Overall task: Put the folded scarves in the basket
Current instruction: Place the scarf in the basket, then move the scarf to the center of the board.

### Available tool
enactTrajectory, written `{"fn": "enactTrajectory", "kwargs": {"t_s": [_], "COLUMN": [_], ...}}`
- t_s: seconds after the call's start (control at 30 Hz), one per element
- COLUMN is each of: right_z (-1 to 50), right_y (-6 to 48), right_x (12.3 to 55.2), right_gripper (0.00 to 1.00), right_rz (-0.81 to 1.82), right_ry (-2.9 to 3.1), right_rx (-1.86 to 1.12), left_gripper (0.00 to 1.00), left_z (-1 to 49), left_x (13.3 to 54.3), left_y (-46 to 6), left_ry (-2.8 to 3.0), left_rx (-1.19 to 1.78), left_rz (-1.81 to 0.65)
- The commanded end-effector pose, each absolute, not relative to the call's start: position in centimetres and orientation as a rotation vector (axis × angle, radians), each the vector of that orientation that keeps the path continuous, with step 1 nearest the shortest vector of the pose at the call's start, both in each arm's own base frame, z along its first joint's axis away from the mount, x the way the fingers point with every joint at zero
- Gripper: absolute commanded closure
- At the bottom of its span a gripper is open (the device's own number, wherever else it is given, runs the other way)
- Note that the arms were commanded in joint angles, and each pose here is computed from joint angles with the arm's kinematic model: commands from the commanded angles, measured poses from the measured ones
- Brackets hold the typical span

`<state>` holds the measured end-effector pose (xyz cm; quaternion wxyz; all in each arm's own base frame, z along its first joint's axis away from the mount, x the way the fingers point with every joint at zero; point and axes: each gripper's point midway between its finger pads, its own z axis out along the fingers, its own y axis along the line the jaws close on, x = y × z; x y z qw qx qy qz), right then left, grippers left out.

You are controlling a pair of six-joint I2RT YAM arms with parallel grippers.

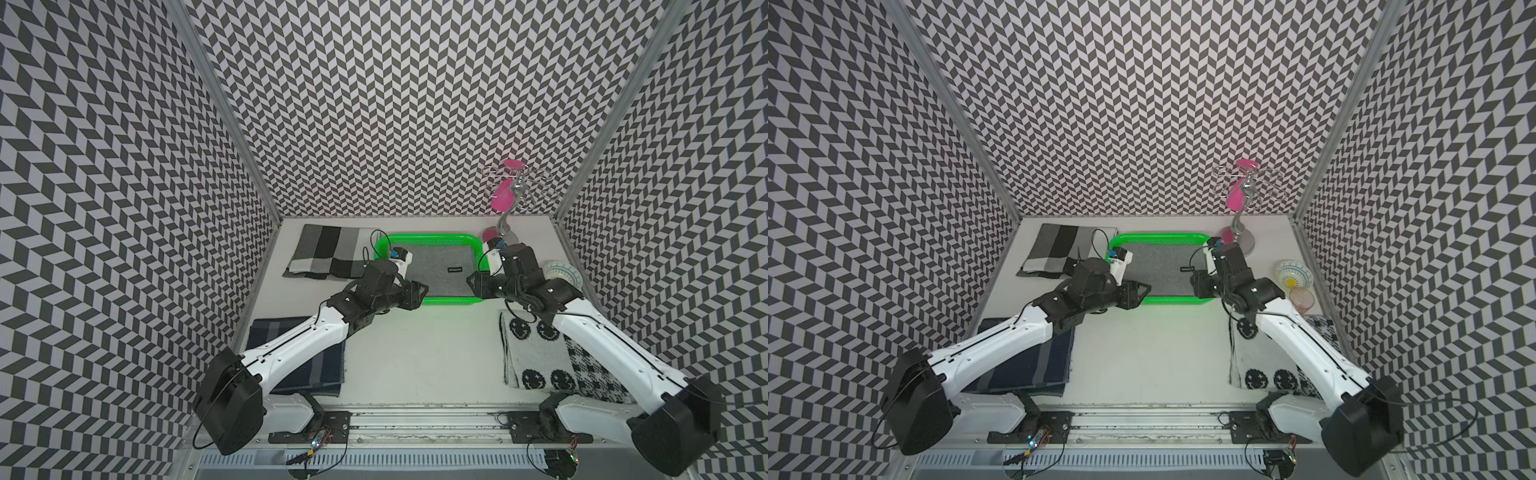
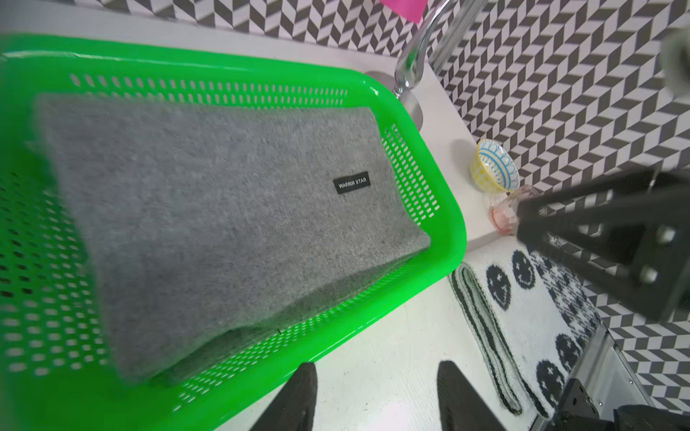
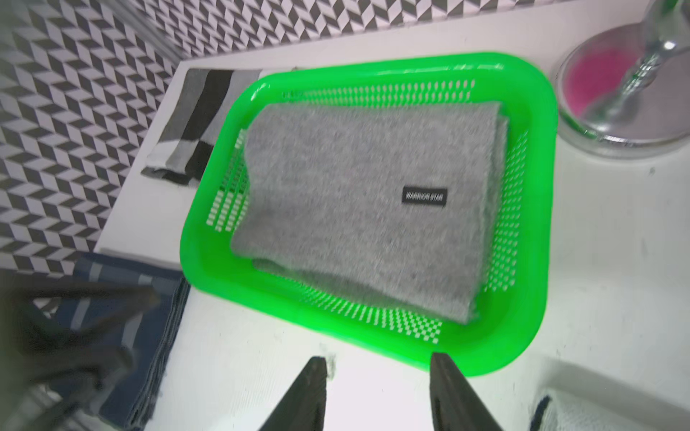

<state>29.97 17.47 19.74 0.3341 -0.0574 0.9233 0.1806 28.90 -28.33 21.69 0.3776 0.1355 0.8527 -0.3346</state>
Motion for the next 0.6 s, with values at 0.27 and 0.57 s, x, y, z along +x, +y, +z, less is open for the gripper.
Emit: {"fn": "enactTrajectory", "kwargs": {"t_s": [0.27, 0.57], "right_z": [10.5, 7.6], "right_y": [9.3, 7.4], "right_x": [24.1, 22.8], "right_gripper": [0.46, 0.46], "right_rz": [0.024, -0.277], "right_ry": [2.582, 2.667], "right_rx": [0.285, 0.352], "left_gripper": [0.42, 0.42], "left_z": [21.8, 20.2], "left_x": [26.0, 24.7], "left_y": [-26.9, -27.1], "left_ry": [2.128, 2.141], "left_rx": [0.377, 0.423], "left_rz": [-0.923, -0.979]}}
